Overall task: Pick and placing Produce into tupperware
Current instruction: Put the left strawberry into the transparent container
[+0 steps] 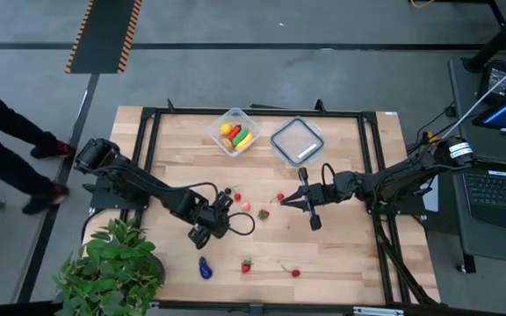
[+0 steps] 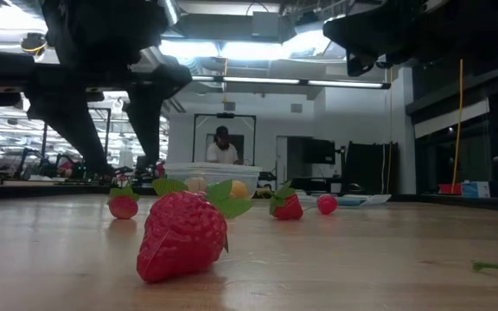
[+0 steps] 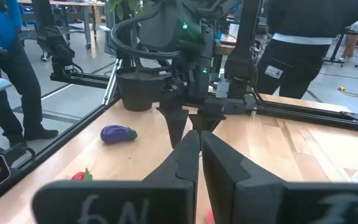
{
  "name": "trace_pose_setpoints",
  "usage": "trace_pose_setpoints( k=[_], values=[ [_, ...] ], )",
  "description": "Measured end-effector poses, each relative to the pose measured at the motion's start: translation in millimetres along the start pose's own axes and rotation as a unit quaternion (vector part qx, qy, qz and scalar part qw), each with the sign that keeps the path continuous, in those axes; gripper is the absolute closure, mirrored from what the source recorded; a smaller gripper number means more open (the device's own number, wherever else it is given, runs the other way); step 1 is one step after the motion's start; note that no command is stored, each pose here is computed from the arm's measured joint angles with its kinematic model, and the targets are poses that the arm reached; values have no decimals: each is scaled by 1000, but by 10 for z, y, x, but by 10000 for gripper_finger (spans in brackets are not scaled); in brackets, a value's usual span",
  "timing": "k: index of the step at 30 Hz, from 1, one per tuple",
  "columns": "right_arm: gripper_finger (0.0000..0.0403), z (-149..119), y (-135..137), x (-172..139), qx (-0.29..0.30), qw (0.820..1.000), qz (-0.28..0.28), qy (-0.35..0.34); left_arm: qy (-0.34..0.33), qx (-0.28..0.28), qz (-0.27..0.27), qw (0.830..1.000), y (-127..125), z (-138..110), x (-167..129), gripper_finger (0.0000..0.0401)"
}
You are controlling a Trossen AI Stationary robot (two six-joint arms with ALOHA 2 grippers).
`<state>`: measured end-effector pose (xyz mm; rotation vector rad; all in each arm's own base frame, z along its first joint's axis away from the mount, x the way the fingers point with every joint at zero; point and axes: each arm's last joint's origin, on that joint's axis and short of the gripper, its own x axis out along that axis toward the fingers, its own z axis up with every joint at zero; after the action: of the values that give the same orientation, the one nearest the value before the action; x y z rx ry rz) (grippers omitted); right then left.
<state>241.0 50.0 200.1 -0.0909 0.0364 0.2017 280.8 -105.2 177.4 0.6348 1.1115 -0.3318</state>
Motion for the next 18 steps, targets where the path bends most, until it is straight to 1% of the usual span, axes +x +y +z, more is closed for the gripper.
trace_pose_setpoints(
  k=[5, 11, 18],
  values=[
    [379, 0, 1, 0, 0, 1000, 0, 0, 9, -4, -14, 1000, 28, -21, 69, 188],
    [379, 1, 1, 0, 1, 1000, 0, -1, 40, 31, -23, 998, 25, -58, 236, 203],
    [379, 0, 1, 0, 1, 1000, 0, 0, 70, 51, -31, 996, 0, -105, 302, 212]
  ],
)
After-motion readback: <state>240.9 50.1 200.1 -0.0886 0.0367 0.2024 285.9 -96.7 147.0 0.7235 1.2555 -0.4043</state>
